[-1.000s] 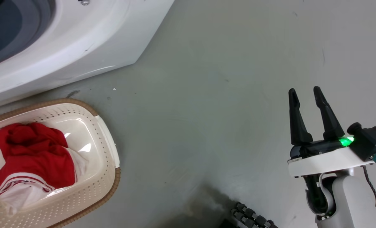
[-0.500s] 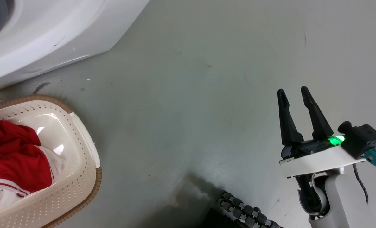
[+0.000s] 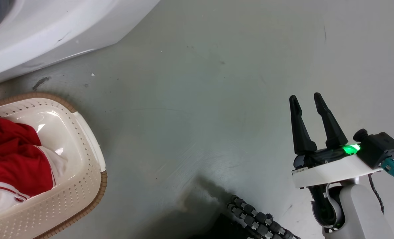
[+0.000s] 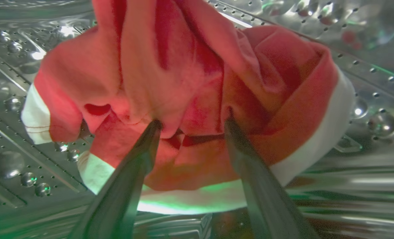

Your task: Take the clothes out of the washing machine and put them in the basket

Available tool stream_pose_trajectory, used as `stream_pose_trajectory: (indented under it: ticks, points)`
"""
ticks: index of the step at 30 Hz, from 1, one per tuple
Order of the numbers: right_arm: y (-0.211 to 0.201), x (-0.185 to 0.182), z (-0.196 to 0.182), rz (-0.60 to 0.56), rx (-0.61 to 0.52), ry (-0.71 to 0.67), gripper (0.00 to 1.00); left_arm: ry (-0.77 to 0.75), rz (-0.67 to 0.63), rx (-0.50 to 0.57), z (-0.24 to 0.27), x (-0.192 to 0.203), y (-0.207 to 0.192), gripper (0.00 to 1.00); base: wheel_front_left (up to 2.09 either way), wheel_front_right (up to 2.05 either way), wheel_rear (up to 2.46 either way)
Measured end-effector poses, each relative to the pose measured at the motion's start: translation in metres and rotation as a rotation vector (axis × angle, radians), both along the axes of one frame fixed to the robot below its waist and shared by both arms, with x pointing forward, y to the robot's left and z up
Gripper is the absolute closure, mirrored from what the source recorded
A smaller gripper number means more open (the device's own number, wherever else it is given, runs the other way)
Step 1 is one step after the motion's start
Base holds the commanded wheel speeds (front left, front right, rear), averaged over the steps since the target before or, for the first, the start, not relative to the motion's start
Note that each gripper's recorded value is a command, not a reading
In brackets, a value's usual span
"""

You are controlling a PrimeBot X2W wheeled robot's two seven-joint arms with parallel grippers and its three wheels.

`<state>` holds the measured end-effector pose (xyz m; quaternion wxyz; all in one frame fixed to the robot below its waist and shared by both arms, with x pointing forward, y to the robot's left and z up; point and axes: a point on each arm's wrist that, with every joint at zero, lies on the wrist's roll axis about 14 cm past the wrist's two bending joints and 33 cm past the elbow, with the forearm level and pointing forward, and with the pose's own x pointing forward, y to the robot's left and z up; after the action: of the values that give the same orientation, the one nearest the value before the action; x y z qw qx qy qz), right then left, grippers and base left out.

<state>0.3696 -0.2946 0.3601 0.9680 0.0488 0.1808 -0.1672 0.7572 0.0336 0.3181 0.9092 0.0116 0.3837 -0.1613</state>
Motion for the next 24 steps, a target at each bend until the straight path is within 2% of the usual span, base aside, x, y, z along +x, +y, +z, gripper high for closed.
stream_pose_trajectory:
  ticks: [3,4,5,6,7,12,24]
  points:
    - [0.000,0.000,-0.001,-0.002,0.003,0.001,0.00,0.011,-0.007,0.007,-0.002,-0.001,0.000,0.00,0.00,0.00,0.00]
    - [0.000,0.000,-0.001,-0.002,0.004,0.002,0.00,0.012,-0.007,0.005,-0.002,-0.001,-0.001,0.07,0.00,0.00,0.00]
    - [0.000,0.000,-0.002,-0.002,0.004,0.003,0.00,0.018,-0.007,0.000,-0.003,-0.001,-0.002,0.57,0.00,0.00,0.00]
    - [0.000,0.000,-0.002,-0.002,0.004,0.004,0.00,0.017,-0.007,0.001,-0.003,-0.001,-0.002,0.87,0.00,0.00,0.00]
    - [0.000,0.000,-0.002,-0.002,0.004,0.005,0.00,0.012,-0.003,-0.002,-0.002,0.000,-0.002,1.00,0.00,0.00,0.00]
    - [0.001,-0.001,-0.004,-0.004,0.006,0.009,0.00,-0.028,0.021,-0.007,0.001,0.004,-0.001,1.00,0.00,0.00,0.00]
    - [0.000,0.000,0.000,-0.003,0.004,-0.002,0.00,-0.248,0.108,-0.018,0.030,0.025,0.022,1.00,0.00,0.00,0.00]
